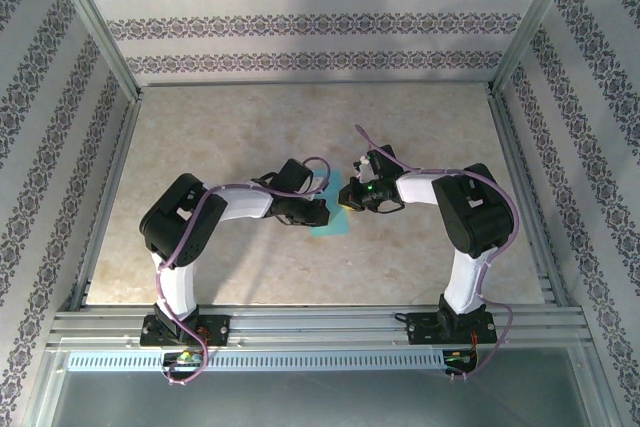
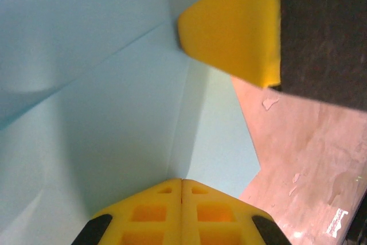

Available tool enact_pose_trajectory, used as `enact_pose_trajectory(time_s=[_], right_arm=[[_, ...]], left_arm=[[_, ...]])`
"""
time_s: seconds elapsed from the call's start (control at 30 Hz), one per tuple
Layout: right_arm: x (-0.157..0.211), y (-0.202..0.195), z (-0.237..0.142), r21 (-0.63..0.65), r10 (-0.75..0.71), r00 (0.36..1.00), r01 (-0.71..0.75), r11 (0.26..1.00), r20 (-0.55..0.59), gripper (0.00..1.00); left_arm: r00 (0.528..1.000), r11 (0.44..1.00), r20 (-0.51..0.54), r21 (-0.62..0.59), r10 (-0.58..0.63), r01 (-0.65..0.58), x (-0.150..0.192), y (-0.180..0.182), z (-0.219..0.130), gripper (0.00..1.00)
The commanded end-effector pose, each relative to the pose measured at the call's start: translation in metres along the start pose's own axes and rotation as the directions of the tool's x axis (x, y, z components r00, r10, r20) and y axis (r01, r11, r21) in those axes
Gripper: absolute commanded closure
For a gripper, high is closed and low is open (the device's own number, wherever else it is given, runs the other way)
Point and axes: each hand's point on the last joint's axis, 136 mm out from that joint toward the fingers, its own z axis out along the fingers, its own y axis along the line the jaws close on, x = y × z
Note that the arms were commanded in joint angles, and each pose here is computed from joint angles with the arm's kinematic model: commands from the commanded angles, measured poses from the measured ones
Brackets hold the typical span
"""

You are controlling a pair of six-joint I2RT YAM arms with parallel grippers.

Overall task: Fold a paper plane with a square sheet of paper (fold left side to right side)
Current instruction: Fold the triangle a second time at the center of the table.

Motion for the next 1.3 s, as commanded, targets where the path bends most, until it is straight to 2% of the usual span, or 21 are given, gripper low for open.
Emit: enact_pose_trajectory(time_s=[0.0,0.53,0.77,1.0,1.27], right_arm=[[0.029,-0.065,0.011,0.211,0.102,0.993,-0.086,0.974,-0.064,1.0],[0.029,-0.065,0.009,0.215,0.103,0.993,-0.087,0.973,-0.063,1.0],[0.029,-0.062,0.009,0.207,0.1,0.993,-0.084,0.975,-0.067,1.0],[0.027,-0.056,0.009,0.191,0.092,0.993,-0.078,0.978,-0.068,1.0],[0.013,-0.029,0.004,0.11,0.057,0.997,-0.051,0.993,-0.052,1.0]], left_arm=[[0.994,0.999,-0.102,-0.038,-0.026,0.022,0.039,0.013,-0.001,0.94],[0.991,0.998,-0.135,-0.064,-0.01,0.001,0.079,0.028,-0.014,0.94],[0.992,0.996,-0.125,-0.084,-0.017,0.007,0.086,0.033,-0.017,0.94],[0.994,0.997,-0.11,-0.081,-0.011,0.002,0.082,0.032,-0.017,0.93],[1.0,0.999,-0.017,-0.047,0.016,-0.016,0.056,0.012,-0.031,0.88]])
